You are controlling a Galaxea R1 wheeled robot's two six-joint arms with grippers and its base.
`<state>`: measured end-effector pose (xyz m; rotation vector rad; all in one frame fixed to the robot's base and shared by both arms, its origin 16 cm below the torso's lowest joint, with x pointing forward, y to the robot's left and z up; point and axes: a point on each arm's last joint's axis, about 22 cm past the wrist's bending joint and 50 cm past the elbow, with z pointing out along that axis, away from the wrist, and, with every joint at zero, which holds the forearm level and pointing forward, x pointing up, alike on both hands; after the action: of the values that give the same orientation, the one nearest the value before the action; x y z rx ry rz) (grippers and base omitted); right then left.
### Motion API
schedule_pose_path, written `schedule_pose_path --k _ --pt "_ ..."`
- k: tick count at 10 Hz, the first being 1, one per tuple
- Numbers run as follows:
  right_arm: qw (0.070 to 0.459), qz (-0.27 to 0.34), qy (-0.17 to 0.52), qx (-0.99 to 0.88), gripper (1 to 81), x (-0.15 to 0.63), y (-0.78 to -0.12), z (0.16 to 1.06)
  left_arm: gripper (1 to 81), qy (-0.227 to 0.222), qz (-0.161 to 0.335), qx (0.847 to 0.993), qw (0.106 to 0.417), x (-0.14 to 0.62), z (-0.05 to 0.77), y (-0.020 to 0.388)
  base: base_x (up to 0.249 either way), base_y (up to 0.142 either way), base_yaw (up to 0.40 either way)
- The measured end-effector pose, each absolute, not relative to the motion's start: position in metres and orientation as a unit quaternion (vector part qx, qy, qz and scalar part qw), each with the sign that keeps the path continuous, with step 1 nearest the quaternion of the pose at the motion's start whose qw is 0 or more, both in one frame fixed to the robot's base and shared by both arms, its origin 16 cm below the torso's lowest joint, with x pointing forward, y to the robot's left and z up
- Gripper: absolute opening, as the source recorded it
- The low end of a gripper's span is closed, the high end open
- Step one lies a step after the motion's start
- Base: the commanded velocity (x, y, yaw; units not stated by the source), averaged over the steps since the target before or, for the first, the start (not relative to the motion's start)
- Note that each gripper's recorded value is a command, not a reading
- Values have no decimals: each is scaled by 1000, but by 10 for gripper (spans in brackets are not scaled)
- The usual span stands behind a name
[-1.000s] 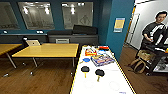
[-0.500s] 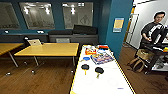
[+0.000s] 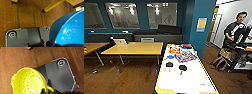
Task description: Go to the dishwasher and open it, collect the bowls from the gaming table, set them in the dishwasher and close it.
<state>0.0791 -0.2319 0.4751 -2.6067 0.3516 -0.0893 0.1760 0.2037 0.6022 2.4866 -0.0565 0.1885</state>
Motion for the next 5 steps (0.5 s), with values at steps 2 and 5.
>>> schedule_pose_path --k 2,5 --pt "251 -33 128 -959 10 79 -229 473 10 -19 73 945 320 168 594 207 -132 0 0" --pt "241 -31 120 -963 10 70 -229 465 10 -10 67 946 318 148 578 211 -134 0 0"
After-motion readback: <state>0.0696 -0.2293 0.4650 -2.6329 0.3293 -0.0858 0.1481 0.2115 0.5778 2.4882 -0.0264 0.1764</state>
